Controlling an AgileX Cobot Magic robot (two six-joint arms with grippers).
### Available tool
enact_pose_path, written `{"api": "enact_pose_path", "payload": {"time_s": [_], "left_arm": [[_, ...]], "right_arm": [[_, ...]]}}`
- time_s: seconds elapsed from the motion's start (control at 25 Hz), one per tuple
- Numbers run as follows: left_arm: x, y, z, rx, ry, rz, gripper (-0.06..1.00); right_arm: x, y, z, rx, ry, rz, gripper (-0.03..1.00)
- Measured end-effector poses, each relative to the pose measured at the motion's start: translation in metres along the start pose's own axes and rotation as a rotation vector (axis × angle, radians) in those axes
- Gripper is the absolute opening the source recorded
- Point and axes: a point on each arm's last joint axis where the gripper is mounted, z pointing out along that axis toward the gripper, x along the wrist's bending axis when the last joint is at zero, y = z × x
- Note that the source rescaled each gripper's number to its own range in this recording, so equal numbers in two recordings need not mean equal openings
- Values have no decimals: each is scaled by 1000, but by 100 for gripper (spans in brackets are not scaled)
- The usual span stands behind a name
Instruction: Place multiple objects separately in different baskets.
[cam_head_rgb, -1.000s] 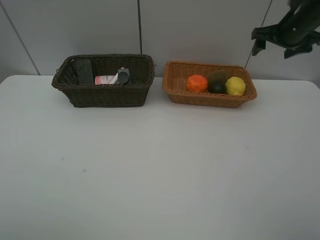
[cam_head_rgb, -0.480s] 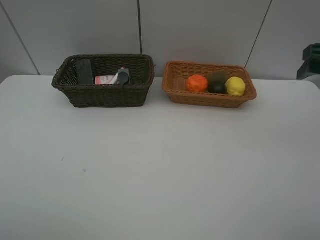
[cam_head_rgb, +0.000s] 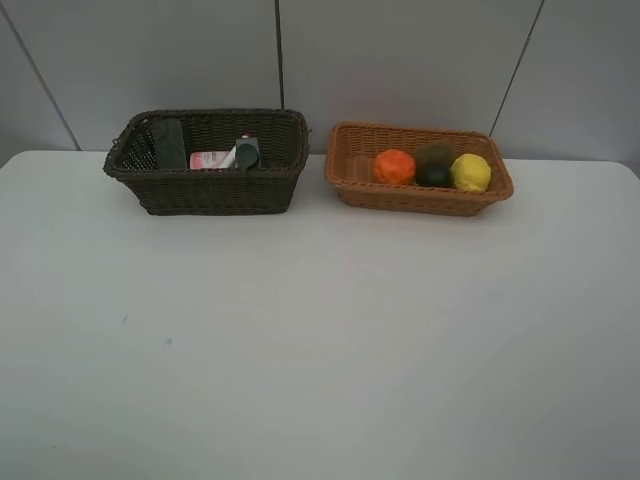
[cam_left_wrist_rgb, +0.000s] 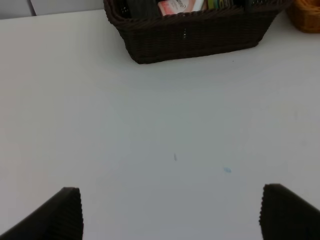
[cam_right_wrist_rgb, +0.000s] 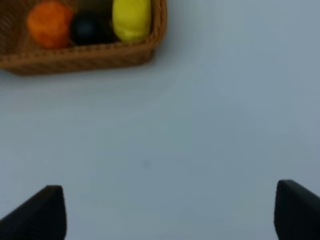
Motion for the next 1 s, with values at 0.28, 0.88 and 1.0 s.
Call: {"api": "enact_pose_path", "payload": {"time_s": [0.28, 0.88, 1.0], "left_arm": [[0, 0, 0, 0, 0, 0, 92], [0, 0, 0, 0, 0, 0, 92], [0, 0, 0, 0, 0, 0, 92]], "right_arm": [[-2, -14, -40, -233, 63, 26, 95], [-8, -39, -59, -129, 22, -90, 95], [-9, -40, -58, -122, 16, -100, 95]]}}
